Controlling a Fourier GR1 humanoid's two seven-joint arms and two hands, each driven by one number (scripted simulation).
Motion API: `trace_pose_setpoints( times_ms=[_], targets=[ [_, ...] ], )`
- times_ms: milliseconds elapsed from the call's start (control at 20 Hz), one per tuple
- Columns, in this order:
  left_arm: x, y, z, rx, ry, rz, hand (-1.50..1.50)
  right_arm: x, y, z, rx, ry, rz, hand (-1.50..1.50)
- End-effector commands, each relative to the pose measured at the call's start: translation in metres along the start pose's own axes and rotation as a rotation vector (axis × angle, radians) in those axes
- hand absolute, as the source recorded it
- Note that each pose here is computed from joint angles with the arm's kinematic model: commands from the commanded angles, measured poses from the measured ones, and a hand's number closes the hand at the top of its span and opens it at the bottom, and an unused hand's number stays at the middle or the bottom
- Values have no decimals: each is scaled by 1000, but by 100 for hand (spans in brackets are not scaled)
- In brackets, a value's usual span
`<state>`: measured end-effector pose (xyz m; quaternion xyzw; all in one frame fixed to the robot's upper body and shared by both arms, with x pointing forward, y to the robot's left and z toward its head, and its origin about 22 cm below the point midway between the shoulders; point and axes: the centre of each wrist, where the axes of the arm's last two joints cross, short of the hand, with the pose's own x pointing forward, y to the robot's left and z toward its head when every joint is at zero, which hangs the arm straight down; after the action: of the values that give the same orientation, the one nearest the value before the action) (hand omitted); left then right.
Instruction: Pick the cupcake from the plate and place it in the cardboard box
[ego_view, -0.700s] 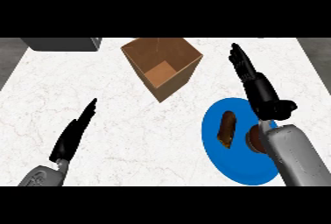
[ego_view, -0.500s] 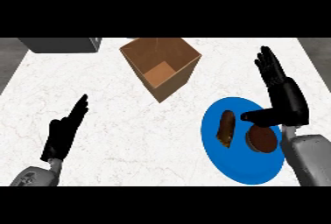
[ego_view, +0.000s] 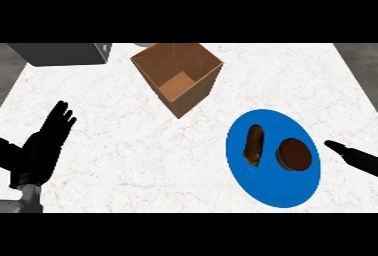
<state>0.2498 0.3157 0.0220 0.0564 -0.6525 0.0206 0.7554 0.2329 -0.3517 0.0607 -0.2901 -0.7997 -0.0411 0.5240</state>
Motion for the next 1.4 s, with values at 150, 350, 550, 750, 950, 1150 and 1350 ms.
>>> trace_pose_setpoints(
  times_ms=[150,350,550,750,950,1150,1350],
  targets=[
    [11,17,6,2,-1,47,0,48,-34,50,166,-23,227,-150],
    [27,4,5,-44,-17,40,0,50,-57,36,309,127,561,-150],
    [37,10,0,-45,-42,29,0,78,-52,29,437,263,733,-150],
    [38,6,4,-62,-30,31,0,104,-32,28,517,405,842,-150],
    [41,2,-1,-83,-38,42,0,125,-3,12,590,511,862,-150],
    [30,-2,9,-76,-15,43,0,120,22,-2,651,631,818,-150],
    [30,3,4,-39,-18,45,0,123,33,-2,669,663,811,-150]
  ],
)
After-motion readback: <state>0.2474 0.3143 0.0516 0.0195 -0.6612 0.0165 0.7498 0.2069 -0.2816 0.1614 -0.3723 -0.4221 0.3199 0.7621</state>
